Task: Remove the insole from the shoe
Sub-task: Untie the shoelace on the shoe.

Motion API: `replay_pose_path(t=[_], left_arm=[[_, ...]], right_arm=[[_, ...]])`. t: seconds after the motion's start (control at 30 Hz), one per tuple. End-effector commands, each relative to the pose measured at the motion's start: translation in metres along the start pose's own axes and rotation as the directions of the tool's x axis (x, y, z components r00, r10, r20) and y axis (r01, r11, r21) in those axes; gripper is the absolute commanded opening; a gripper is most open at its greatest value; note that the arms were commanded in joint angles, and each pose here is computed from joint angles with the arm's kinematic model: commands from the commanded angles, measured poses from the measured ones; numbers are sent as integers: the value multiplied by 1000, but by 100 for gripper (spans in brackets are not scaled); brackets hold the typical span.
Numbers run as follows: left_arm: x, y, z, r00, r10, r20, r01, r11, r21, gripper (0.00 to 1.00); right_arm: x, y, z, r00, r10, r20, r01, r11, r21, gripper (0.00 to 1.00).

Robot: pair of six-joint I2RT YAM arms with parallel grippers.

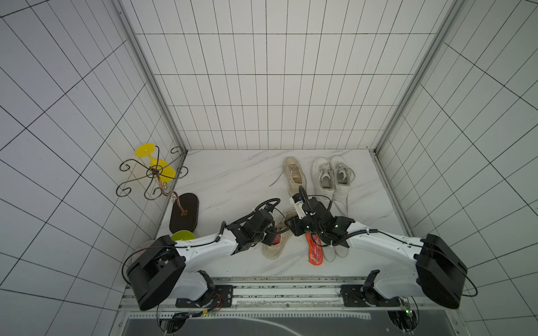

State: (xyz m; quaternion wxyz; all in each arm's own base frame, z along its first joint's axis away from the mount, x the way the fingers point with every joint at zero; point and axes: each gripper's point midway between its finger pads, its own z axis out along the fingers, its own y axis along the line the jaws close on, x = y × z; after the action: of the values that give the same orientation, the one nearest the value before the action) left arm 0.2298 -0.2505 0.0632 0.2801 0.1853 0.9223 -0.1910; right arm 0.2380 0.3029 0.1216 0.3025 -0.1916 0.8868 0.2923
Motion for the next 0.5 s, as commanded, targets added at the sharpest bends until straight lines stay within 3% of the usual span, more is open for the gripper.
replay_pose_path(t=[0.0,0.27,0.47], left_arm=[[-14,-5,-2,998,0,66,-1,1000,14,0],[-13,-1,-2,997,-10,71,10,1000,-6,0],[-15,16,-5,995,-41,90,49,995,-85,0]], right_arm=[[8,-4,4,1000,-19,-23,20,999,27,25],[4,-2,1,1000,-29,-9,29,999,39,11],[-3,-6,-9,999,-31,19,30,997,75,4]])
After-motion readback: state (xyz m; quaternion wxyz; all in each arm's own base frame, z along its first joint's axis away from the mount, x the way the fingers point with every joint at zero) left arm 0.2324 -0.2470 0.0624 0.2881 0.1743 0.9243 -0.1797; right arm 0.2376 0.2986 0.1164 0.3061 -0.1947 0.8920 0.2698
